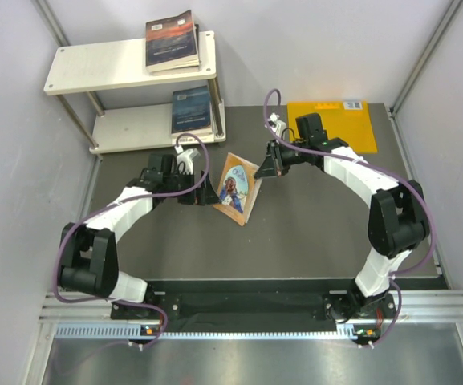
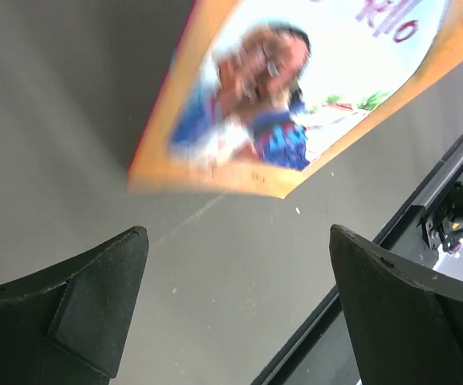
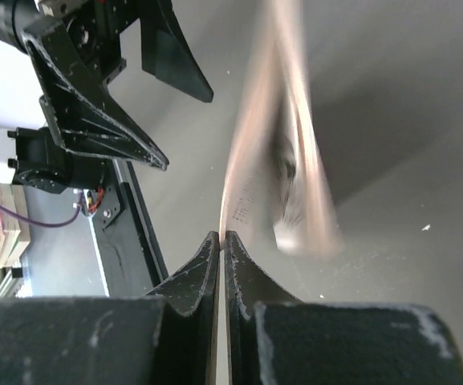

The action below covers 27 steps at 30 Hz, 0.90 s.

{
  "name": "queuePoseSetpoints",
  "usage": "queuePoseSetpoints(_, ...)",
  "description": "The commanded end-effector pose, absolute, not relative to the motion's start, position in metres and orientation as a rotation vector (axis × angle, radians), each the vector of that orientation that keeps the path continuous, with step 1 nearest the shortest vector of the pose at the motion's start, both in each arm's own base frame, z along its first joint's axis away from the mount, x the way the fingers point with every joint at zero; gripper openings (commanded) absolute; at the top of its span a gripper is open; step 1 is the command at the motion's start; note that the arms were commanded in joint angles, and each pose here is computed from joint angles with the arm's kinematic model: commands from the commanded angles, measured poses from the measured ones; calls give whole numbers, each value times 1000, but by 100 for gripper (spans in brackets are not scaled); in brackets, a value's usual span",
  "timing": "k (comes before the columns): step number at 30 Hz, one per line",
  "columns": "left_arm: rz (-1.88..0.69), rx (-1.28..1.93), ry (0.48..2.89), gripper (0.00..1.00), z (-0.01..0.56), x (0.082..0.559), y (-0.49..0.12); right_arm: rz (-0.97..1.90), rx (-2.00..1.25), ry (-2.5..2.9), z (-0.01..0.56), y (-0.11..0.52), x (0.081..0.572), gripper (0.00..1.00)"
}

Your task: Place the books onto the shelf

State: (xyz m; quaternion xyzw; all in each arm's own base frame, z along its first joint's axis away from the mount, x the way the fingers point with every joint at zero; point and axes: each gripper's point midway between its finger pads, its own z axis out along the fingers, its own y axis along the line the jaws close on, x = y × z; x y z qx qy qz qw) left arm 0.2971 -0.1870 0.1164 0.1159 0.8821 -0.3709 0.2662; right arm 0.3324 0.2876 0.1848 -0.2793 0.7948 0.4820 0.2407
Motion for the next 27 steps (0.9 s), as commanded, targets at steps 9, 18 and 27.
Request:
queuePoseSetpoints(9,-967,287,2354,99,95,318,-187,1336,-859,2039,221,287,330,0)
queuePoseSetpoints(18,-941,319,2222,99,88,340,-191,1404,-937,1955,246,286,309,0)
queuePoseSetpoints(27,-1039,425,2051,99,107,344,-205,1558,-1019,1841,271,287,288,0)
